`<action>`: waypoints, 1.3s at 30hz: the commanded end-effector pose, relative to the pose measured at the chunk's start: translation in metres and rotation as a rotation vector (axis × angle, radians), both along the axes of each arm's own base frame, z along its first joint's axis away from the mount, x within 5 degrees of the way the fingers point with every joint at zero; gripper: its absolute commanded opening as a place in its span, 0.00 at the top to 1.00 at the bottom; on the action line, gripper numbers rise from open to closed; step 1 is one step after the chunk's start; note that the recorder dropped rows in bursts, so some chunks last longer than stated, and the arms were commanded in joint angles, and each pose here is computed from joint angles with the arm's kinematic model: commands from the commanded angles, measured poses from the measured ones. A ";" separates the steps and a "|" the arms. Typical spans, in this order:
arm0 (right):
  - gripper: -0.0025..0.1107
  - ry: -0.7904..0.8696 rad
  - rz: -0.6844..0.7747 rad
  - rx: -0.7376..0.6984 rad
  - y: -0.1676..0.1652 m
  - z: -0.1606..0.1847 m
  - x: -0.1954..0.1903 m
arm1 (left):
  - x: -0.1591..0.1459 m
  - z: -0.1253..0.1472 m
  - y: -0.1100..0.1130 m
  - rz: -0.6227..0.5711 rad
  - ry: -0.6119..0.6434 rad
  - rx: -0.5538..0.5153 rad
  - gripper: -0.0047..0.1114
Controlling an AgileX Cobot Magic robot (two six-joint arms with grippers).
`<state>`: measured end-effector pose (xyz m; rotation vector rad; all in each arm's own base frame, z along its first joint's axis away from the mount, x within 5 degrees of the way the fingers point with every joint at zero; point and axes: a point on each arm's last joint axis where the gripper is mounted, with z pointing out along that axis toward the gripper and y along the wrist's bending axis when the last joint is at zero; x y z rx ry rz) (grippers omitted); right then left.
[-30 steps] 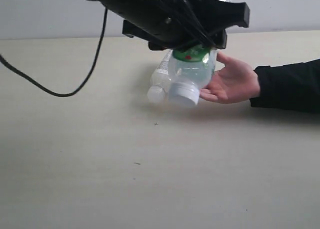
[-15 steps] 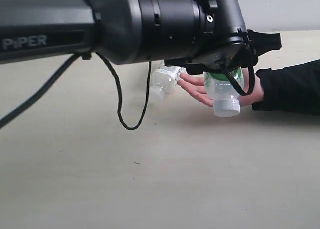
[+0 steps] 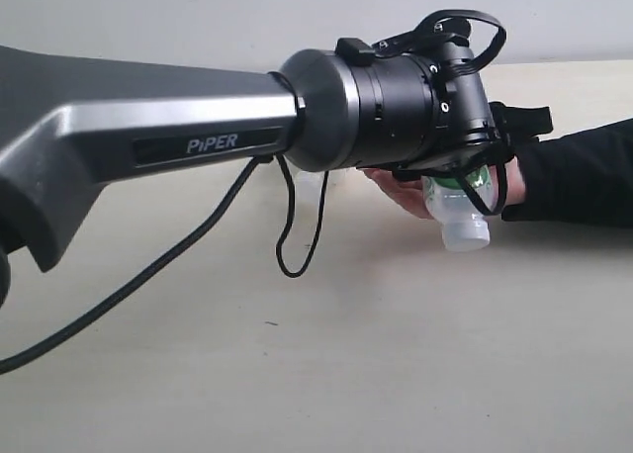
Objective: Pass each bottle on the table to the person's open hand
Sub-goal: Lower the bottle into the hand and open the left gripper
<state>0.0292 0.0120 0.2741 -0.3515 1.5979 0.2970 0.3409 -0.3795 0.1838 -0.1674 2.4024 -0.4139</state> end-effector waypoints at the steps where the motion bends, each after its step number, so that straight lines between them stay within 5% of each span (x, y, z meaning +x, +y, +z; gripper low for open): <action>1: 0.98 -0.009 0.004 0.013 0.000 0.000 0.000 | 0.004 -0.009 0.000 -0.030 0.020 0.022 0.96; 9: 0.98 -0.009 0.004 0.013 0.000 0.000 0.000 | 0.003 -0.016 -0.005 -0.044 0.041 -0.028 0.94; 11: 0.98 -0.009 0.004 0.013 0.000 0.000 0.000 | 0.003 -0.016 -0.005 -0.059 0.039 -0.012 0.81; 14: 0.98 -0.009 0.004 0.013 0.000 0.000 0.000 | 0.003 -0.016 -0.004 -0.054 0.043 -0.008 0.39; 16: 0.98 -0.009 0.004 0.013 0.000 0.000 0.000 | 0.003 -0.016 -0.004 -0.063 0.036 0.004 0.25; 30: 0.98 -0.021 0.005 0.010 0.000 0.001 0.000 | 0.003 -0.015 -0.004 -0.084 0.026 0.022 0.27; 39: 0.98 -0.024 0.005 0.012 0.000 0.001 0.000 | 0.000 0.016 0.001 -0.103 -0.017 0.021 0.27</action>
